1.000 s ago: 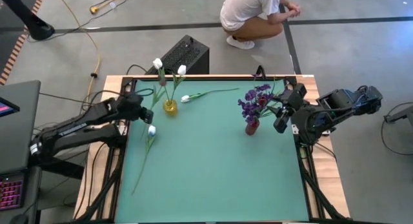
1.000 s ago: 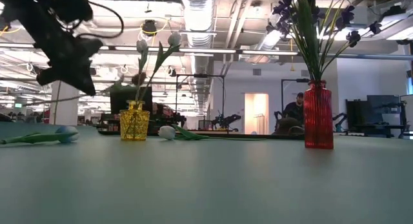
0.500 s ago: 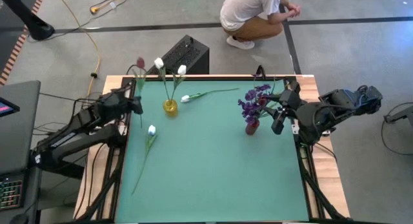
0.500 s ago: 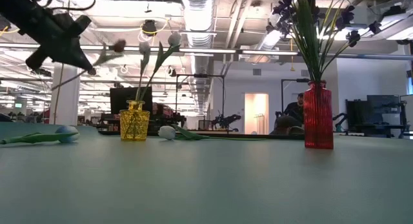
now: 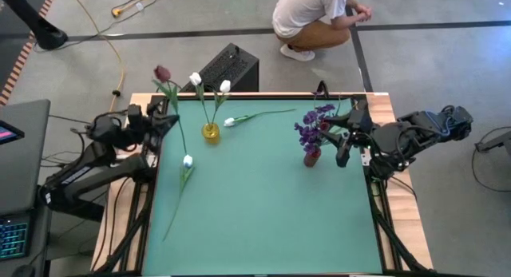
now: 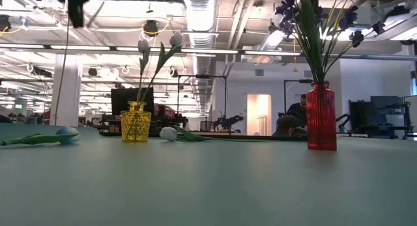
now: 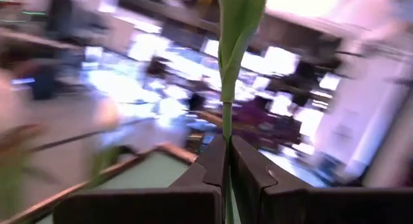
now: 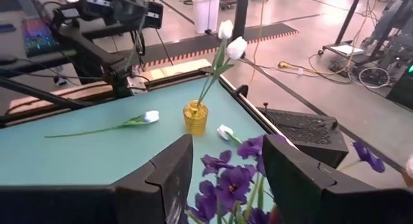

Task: Sort flowers into vase by color
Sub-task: Put the red flower into the red vase

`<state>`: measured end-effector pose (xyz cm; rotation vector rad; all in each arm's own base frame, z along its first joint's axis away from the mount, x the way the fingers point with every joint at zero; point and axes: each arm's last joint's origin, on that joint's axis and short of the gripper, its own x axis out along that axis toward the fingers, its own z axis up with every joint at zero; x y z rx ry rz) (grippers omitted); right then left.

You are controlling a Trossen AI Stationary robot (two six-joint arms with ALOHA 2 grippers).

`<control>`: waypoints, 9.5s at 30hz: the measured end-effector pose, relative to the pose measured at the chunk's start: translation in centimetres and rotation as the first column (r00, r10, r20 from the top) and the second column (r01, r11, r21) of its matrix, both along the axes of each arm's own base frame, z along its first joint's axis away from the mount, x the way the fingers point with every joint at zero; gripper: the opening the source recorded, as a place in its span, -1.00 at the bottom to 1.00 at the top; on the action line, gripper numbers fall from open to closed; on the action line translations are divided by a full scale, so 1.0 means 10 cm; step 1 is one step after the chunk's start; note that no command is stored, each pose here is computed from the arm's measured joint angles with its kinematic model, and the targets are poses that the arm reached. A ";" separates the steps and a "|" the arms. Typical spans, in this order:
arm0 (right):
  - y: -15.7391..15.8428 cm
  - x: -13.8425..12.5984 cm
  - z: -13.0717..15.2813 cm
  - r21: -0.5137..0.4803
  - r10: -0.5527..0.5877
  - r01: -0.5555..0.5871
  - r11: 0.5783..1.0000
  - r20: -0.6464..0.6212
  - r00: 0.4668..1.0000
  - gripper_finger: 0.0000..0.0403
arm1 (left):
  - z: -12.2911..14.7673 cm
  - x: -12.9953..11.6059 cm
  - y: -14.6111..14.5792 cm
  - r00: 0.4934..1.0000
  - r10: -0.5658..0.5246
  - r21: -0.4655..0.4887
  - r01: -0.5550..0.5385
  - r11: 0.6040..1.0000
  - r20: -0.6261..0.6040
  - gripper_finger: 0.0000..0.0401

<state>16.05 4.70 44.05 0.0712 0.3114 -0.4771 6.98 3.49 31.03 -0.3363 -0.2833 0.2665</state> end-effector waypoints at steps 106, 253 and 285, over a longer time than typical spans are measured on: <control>1.42 0.45 -1.26 -0.114 -0.149 0.130 0.985 -0.175 0.973 -0.91 | -0.96 2.24 -1.11 0.880 -0.341 0.402 0.459 0.792 -0.332 0.06; 0.41 1.83 -1.69 0.230 0.356 -0.348 0.909 0.007 0.934 -0.49 | -1.12 2.28 -0.88 0.827 -0.360 0.211 0.480 0.851 -0.432 -0.99; -1.60 1.35 -2.24 0.343 -0.144 0.416 0.843 -0.600 0.787 0.48 | -0.98 2.18 -0.83 0.855 -0.255 0.258 0.398 0.880 -0.451 -1.00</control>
